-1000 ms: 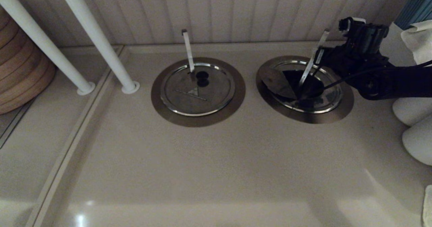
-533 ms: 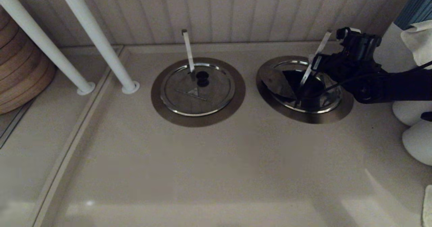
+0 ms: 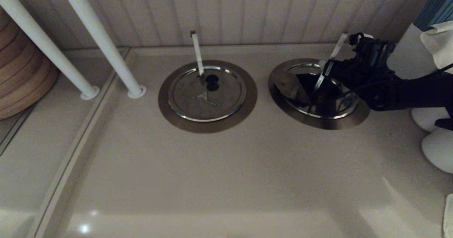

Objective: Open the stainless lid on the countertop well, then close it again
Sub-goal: Stir with a spoon

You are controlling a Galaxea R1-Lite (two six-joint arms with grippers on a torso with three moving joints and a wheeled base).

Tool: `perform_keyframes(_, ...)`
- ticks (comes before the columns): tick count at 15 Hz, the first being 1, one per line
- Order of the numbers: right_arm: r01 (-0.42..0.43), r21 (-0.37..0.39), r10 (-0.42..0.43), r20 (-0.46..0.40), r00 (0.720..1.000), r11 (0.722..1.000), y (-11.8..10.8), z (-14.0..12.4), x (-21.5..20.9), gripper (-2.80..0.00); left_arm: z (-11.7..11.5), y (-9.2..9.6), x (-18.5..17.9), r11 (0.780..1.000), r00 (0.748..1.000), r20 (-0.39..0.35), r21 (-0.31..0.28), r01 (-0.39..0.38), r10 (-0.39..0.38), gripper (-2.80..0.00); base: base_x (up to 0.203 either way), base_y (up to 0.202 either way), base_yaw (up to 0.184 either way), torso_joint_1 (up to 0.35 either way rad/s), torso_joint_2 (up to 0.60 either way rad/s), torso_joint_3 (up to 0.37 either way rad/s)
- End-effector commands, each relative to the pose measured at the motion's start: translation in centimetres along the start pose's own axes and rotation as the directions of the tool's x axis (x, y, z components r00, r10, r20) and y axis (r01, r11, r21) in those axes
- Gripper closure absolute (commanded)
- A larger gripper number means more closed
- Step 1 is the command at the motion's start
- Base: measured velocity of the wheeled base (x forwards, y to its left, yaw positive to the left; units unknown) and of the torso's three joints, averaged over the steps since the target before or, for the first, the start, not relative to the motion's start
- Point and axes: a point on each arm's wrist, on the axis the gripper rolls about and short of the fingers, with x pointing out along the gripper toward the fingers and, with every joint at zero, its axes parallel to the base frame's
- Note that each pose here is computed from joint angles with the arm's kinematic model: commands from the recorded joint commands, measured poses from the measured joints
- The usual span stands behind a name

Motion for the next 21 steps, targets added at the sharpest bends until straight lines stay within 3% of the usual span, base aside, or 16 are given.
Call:
perform_keyframes(1, -0.002, 0.006, 0.002, 0.015, 1.000, 1.000, 0.0, 0.0, 0.1, 0.00, 0.0, 0.0, 0.0, 1.000, 1.000, 0.001, -0.001, 0.000, 0.000, 0.00, 0.000, 0.000, 0.000, 0.000, 0.00, 0.000)
perform_keyframes(14, -0.026, 0.019, 0.025, 0.045, 0.999, 0.999, 1.0, 1.2, -1.2, 0.00, 0.0, 0.0, 0.0, 1.000, 1.000, 0.001, -0.001, 0.000, 0.000, 0.00, 0.000, 0.000, 0.000, 0.000, 0.00, 0.000)
perform_keyframes(19, -0.076, 0.019, 0.074, 0.097, 0.993, 0.997, 2.4, 5.4, -5.8, 0.00, 0.0, 0.0, 0.0, 1.000, 1.000, -0.001, -0.001, 0.000, 0.000, 0.00, 0.000, 0.000, 0.000, 0.000, 0.00, 0.000)
perform_keyframes(21, -0.081, -0.017, 0.082, 0.105, 0.991, 0.997, 2.5, 6.4, -7.5, 0.00, 0.0, 0.0, 0.0, 1.000, 1.000, -0.001, -0.001, 0.000, 0.000, 0.00, 0.000, 0.000, 0.000, 0.000, 0.00, 0.000)
